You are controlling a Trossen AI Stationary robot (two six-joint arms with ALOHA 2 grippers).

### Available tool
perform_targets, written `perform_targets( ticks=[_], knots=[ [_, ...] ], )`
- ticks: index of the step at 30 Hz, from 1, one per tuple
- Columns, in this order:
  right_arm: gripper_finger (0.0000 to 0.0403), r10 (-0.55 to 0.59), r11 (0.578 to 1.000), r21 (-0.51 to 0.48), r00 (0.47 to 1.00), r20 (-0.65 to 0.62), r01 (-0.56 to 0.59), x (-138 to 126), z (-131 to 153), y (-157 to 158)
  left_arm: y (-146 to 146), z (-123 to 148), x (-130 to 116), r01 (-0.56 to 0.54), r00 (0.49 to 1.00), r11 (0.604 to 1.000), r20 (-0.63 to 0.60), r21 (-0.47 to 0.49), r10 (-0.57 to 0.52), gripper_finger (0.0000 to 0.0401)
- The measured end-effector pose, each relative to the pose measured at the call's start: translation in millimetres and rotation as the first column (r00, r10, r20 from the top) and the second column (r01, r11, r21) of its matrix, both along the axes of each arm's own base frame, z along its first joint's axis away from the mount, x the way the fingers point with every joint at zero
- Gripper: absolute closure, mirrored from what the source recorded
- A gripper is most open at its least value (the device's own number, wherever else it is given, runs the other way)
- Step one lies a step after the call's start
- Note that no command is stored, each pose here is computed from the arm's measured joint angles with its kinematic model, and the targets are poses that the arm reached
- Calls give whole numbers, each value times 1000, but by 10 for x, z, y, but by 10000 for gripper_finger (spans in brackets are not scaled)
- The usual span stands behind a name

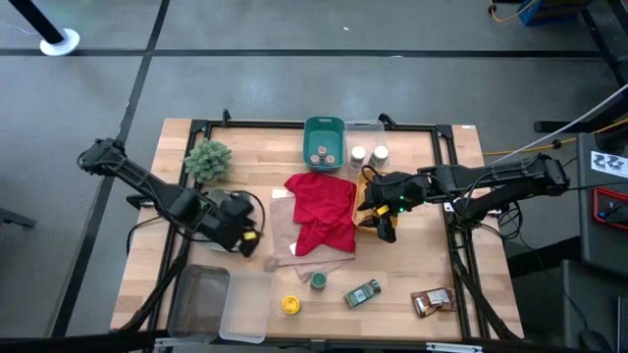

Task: Sort spices by type
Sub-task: Put the yellow seasoning bottle into the black bin

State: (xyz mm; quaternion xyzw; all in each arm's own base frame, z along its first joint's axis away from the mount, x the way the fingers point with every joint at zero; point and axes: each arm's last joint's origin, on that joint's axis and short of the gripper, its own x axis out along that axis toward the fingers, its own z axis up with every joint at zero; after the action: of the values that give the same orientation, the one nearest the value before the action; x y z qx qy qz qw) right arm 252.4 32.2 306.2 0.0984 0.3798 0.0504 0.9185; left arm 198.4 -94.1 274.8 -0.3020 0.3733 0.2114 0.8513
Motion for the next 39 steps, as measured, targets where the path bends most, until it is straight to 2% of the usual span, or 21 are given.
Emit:
perform_targets(
  ticks=[4,8,13,19,24,28,31,34,39],
  knots=[
    [182,4,1000,3,1000,-1,-4,-1,0,2,-183,88,128,177,971,983,154,39,-181,182],
    [182,11,1000,10,1000,-2,-11,-1,0,6,-315,106,182,245,943,968,220,56,-251,182],
    [182,11,1000,10,1000,-2,-11,-1,0,6,-353,59,193,253,945,966,199,61,-260,182],
    [182,8,1000,13,1000,-2,-8,-1,0,6,-343,45,216,199,958,980,208,2,-195,182],
    [182,8,1000,13,1000,-2,-8,-1,0,6,-332,23,247,190,961,982,202,12,-188,182],
    [182,8,1000,13,1000,-2,-8,-1,0,6,-394,-99,351,199,964,980,176,21,-200,182],
    [182,8,1000,13,1000,-2,-8,-1,0,6,-517,-205,459,291,939,956,175,48,-295,182],
    [182,8,1000,13,1000,-2,-8,-1,0,5,-673,-306,540,411,889,907,181,88,-421,182],
    [182,8,1000,13,1000,-2,-8,-1,0,6,-879,-440,550,498,841,857,166,129,-514,182]
  ],
)
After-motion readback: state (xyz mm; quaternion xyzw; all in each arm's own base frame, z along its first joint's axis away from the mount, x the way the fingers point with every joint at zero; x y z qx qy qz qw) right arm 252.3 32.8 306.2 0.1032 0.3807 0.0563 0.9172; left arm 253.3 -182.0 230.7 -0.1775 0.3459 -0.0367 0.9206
